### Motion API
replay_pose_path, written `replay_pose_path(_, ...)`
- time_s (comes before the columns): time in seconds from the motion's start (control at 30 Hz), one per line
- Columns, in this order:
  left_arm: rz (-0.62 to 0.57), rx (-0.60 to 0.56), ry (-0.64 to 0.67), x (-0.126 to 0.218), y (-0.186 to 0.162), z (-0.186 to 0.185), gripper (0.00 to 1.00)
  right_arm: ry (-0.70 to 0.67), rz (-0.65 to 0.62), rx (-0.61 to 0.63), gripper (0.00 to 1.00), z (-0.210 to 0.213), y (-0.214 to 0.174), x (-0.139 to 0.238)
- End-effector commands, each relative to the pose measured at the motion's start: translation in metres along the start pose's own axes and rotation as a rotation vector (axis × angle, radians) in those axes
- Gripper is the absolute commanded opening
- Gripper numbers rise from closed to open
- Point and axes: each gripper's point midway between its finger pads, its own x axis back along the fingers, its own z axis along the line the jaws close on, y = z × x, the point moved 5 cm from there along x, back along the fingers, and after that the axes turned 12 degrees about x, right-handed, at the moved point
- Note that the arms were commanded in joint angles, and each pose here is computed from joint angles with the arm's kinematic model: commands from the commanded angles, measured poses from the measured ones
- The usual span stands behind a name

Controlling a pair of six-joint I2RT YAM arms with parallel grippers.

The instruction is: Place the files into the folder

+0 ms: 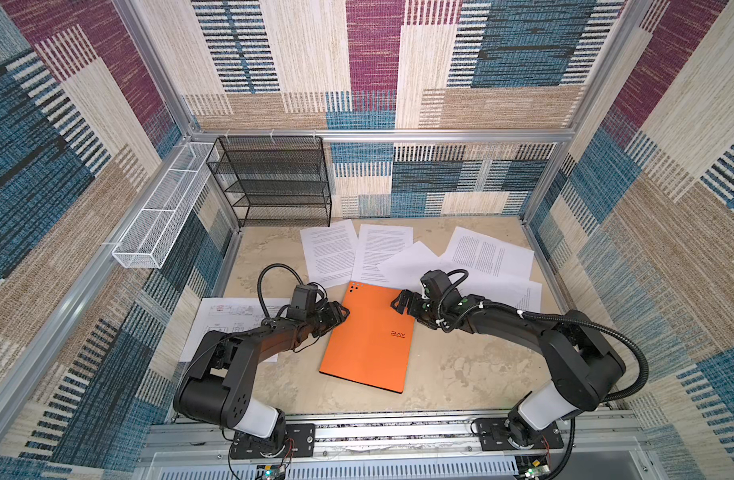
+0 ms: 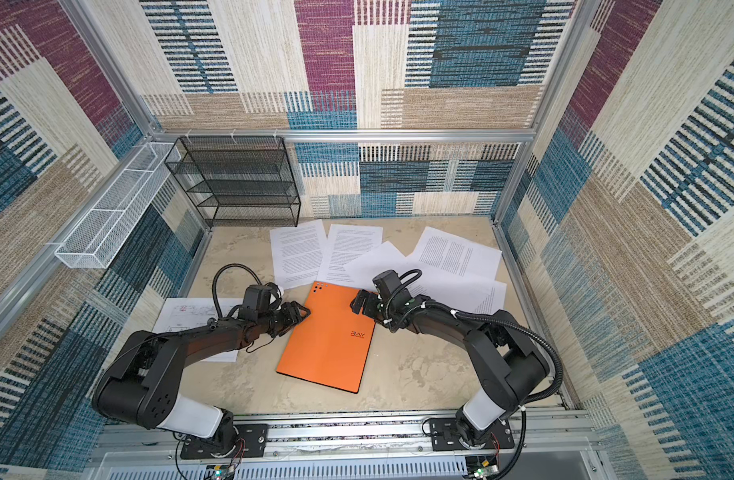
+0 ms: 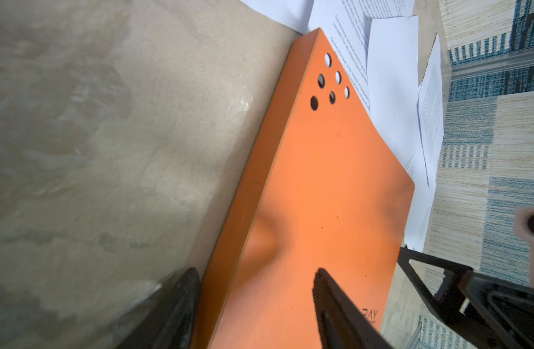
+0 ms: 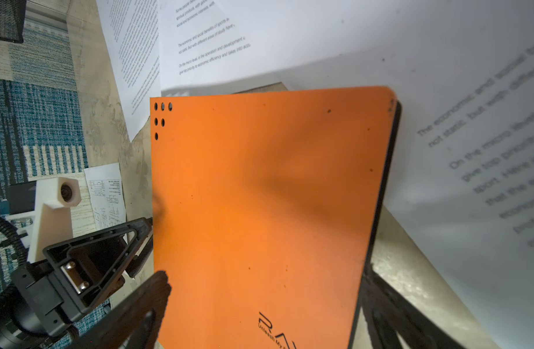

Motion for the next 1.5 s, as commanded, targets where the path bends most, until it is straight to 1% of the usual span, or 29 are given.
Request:
replay_pose_path(0.0,0.139,0.150,0.257,0.002,-0.035,0.054,0.65,0.148,-0.023,0.003,1.00,0.025,0.007,0.008)
replay_pose_path(0.03,0.145,0.155,0.241,0.001,-0.035,0.052,0.65,0.197,-0.038,0.016,1.00,0.032,0.010,0.011)
replay_pose_path(0.1,0.158,0.180,0.211,0.000,-0.036,0.047,0.67,0.328,-0.062,0.091,1.00,0.052,0.016,0.021)
replay_pose_path(0.2,0.167,0.234,0.164,-0.001,-0.035,0.040,0.67,0.471,-0.044,0.163,1.00,0.072,0.022,0.028)
replay_pose_path(0.27,0.158,0.266,0.137,0.001,-0.034,0.034,0.69,0.523,-0.034,0.182,1.00,0.078,0.021,0.029)
replay_pose_path(0.33,0.144,0.283,0.124,0.006,-0.032,0.029,0.71,0.530,-0.033,0.178,1.00,0.078,0.021,0.030)
replay_pose_path(0.43,0.133,0.315,0.055,0.010,-0.029,0.017,0.75,0.603,-0.012,0.175,1.00,0.082,0.018,0.031)
replay_pose_path(0.47,0.128,0.318,0.044,0.011,-0.027,0.013,0.75,0.607,0.002,0.171,1.00,0.083,0.017,0.029)
replay_pose_path(0.53,0.119,0.310,0.052,0.016,-0.024,0.007,0.77,0.540,-0.008,0.168,1.00,0.079,0.020,0.027)
replay_pose_path(0.63,0.110,0.259,0.056,0.026,-0.016,-0.008,0.91,0.409,-0.051,0.167,1.00,0.070,0.028,0.031)
replay_pose_path(0.67,0.110,0.220,0.068,0.031,-0.012,-0.015,0.98,0.379,-0.070,0.172,1.00,0.070,0.031,0.034)
replay_pose_path(0.7,0.103,0.181,0.101,0.038,-0.008,-0.021,1.00,0.371,-0.081,0.180,1.00,0.072,0.033,0.039)
replay_pose_path(0.8,0.093,0.097,0.193,0.060,0.003,-0.032,0.99,0.419,-0.077,0.217,1.00,0.086,0.036,0.046)
replay_pose_path(0.93,0.062,0.035,0.254,0.091,0.017,-0.049,0.99,0.488,-0.047,0.270,1.00,0.116,0.032,0.044)
replay_pose_path(1.0,0.044,0.026,0.284,0.108,0.024,-0.057,0.99,0.538,-0.040,0.280,1.00,0.131,0.032,0.044)
replay_pose_path(1.07,0.006,0.032,0.318,0.128,0.034,-0.063,0.99,0.567,-0.040,0.284,1.00,0.147,0.035,0.043)
replay_pose_path(1.13,-0.068,0.026,0.384,0.157,0.047,-0.068,0.99,0.579,-0.043,0.304,1.00,0.164,0.036,0.041)
replay_pose_path(1.17,-0.110,0.004,0.402,0.172,0.055,-0.074,0.99,0.590,-0.045,0.322,1.00,0.174,0.036,0.041)
replay_pose_path(1.23,-0.158,-0.036,0.404,0.200,0.066,-0.087,0.99,0.607,-0.030,0.351,0.99,0.193,0.034,0.034)
replay_pose_path(1.3,-0.193,-0.057,0.363,0.224,0.076,-0.100,0.99,0.622,-0.008,0.371,1.00,0.209,0.032,0.022)
replay_pose_path(1.4,-0.232,-0.039,0.289,0.255,0.088,-0.111,0.99,0.662,0.027,0.393,1.00,0.234,0.028,0.002)
replay_pose_path(1.47,-0.249,-0.033,0.276,0.269,0.093,-0.116,0.99,0.694,0.035,0.417,1.00,0.260,0.024,-0.009)
